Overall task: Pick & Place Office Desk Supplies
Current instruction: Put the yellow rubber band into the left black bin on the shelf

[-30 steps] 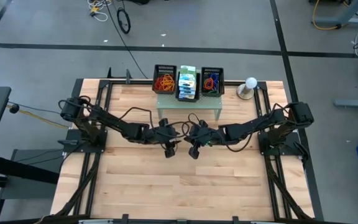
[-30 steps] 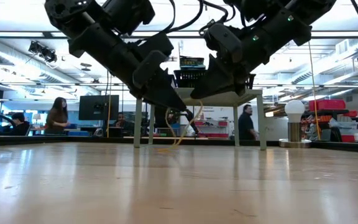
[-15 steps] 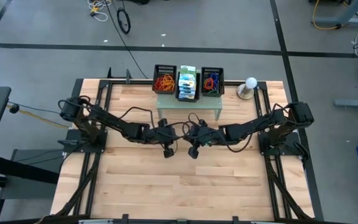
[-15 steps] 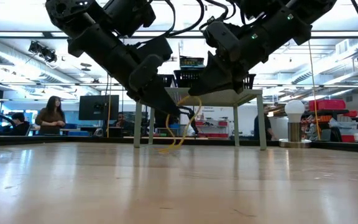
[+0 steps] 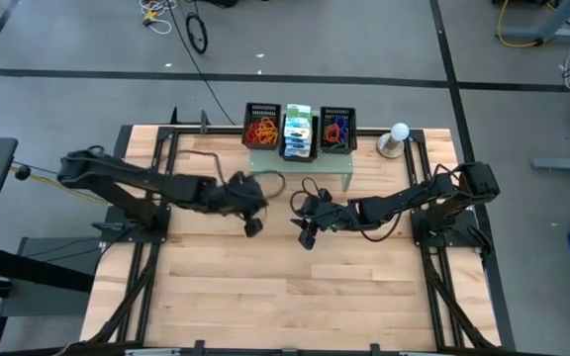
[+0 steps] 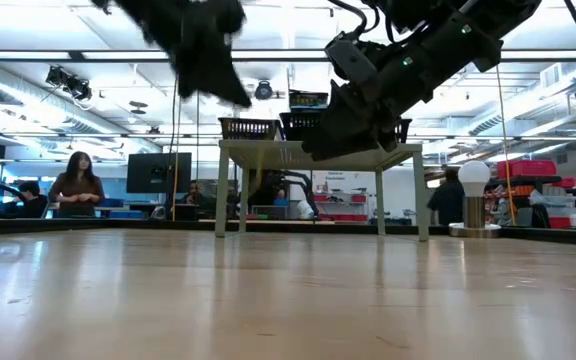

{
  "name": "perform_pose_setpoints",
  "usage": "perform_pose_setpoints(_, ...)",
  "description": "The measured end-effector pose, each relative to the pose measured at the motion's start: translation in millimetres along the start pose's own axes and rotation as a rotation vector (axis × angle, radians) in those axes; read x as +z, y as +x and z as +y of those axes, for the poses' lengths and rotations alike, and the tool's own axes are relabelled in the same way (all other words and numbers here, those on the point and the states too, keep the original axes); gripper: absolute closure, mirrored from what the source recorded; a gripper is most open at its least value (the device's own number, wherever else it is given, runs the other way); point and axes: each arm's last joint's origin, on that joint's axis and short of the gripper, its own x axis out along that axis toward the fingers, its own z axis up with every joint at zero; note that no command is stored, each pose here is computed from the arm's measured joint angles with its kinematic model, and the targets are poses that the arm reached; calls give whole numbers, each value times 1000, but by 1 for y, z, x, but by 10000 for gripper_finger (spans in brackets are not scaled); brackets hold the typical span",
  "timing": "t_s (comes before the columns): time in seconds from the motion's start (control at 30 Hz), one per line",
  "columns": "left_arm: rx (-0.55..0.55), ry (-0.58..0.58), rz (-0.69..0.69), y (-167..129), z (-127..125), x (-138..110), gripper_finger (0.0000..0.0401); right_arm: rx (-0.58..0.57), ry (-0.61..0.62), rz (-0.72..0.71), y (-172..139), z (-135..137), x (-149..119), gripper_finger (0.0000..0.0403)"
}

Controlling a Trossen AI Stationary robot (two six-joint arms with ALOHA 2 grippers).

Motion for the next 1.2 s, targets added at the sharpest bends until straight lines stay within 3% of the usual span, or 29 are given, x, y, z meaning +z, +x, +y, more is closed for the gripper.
perform_pose_setpoints(0.17,41,-88,-89,-44,15,44,396,0,-19,1,0,-1,0,297)
perform_pose_setpoints(0.4,264,-153,-197,-80,63,105,396,-2,-35,-1,1,-3,2,392)
perform_pose_setpoints(0.57,433,-139,-263,-94,106,131,395,0,-32,-3,1,-3,2,385)
perform_pose_setpoints(0.83,491,-156,-262,-75,166,140,395,3,-32,-4,1,-2,2,397)
perform_pose_setpoints(1.2,453,-260,-152,-22,193,130,394,3,-31,-5,1,-2,2,395)
